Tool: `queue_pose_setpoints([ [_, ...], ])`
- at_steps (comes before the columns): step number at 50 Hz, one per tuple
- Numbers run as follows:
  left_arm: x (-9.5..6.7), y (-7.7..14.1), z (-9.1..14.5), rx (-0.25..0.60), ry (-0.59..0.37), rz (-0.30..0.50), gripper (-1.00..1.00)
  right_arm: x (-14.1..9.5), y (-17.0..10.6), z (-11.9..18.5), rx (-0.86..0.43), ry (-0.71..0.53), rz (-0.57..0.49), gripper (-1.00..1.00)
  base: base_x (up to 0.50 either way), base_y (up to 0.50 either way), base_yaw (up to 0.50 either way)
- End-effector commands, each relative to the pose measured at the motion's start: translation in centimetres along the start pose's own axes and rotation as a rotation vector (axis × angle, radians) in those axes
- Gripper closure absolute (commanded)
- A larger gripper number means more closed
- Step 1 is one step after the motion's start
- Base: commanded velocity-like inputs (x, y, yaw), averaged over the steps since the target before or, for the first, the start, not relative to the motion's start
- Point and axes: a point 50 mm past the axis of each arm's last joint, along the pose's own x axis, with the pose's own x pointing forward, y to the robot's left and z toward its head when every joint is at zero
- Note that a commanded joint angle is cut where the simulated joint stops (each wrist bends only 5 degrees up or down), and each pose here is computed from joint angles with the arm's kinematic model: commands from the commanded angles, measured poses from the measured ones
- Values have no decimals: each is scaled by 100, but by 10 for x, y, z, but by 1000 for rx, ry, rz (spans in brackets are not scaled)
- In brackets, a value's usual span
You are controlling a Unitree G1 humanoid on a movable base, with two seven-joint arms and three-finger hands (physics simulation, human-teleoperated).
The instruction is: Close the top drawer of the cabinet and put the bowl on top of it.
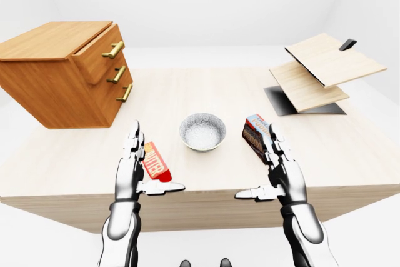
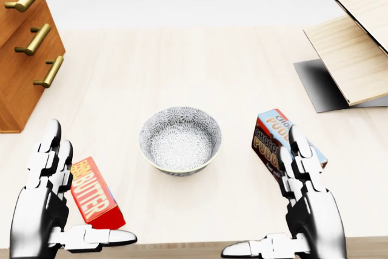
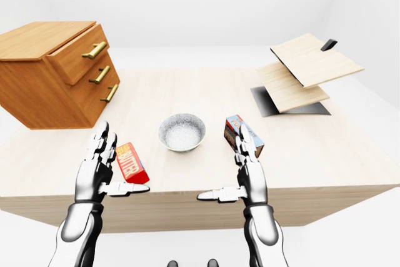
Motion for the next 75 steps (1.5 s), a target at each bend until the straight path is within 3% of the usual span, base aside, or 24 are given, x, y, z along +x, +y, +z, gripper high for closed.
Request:
queue_pose_setpoints([
  [1,-3,-2,1,7,-5,-4,-100,-1,2,-1,-4,6,10,-100,16,0,0],
  [45,-2,-2,0,8,-7,-7,-100,-3,5,-3,-18,9,28,-100,21,0,0],
  [75,-2,-4,0,13,-6,-11,-100,-6,6,0,-31,-30,30,-100,0,0,0],
])
